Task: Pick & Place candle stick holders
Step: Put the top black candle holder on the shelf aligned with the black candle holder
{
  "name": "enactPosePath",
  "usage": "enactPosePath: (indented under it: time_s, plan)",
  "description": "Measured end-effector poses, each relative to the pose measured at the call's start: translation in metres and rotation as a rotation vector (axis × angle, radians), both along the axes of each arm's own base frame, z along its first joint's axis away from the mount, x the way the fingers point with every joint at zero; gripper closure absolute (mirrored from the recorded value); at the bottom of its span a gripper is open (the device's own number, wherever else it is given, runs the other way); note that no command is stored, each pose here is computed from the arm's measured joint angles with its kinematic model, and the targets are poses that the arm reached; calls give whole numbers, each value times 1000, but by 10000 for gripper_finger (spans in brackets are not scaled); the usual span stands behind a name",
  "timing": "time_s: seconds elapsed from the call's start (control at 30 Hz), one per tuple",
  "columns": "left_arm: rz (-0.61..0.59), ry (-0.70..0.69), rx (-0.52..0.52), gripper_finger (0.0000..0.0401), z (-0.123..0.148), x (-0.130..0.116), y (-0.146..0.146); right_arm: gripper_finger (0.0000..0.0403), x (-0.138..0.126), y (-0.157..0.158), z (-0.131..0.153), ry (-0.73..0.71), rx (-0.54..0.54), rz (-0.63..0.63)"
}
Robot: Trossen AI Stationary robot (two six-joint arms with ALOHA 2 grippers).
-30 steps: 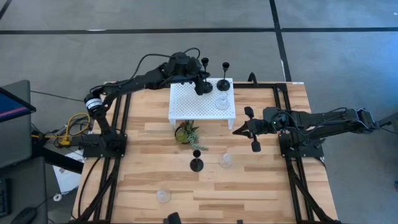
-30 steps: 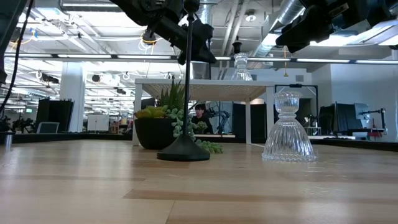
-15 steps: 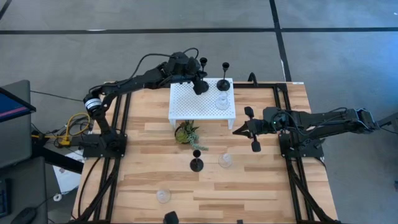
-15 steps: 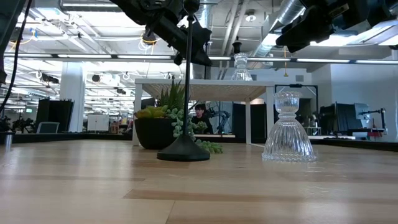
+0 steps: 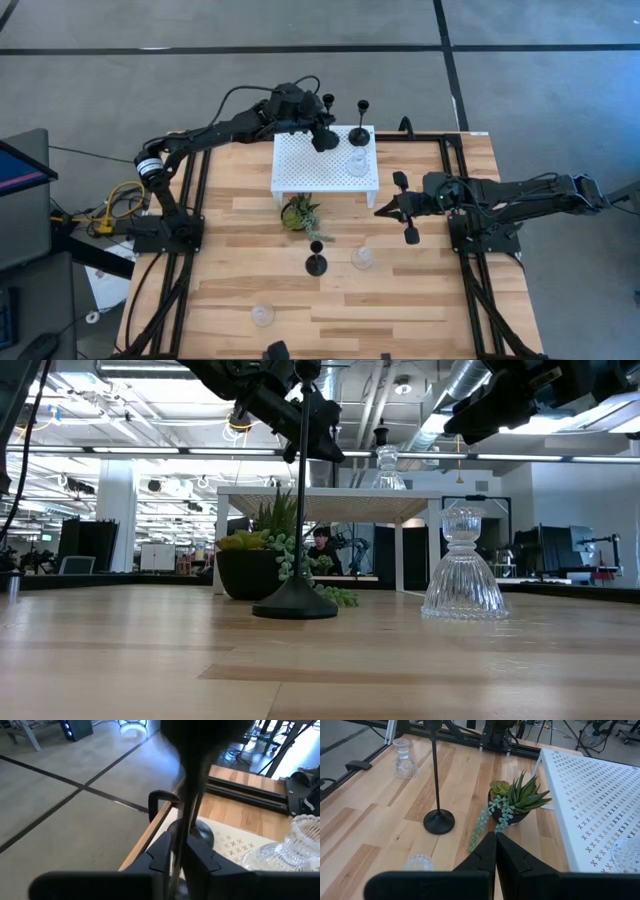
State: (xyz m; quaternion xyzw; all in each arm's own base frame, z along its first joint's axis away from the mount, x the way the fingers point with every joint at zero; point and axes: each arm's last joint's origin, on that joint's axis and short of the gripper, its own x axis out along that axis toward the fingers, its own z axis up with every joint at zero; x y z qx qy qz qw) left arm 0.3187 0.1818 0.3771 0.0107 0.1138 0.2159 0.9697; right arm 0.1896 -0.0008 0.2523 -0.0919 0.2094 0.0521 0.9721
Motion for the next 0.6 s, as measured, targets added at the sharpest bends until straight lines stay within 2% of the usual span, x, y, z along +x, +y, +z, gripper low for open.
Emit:
enactPosePath:
  time_s: [0.23, 0.43, 0.6]
  plan:
    - [12, -9, -13, 315, 0, 0, 0, 403, 0, 0, 0, 5, 0, 0]
    - [82, -1, 4, 289, 0, -1, 2, 403, 0, 0, -1, 9, 6, -2]
    - [85, 11, 25, 251, 0, -2, 4, 403, 0, 0, -1, 10, 7, -3]
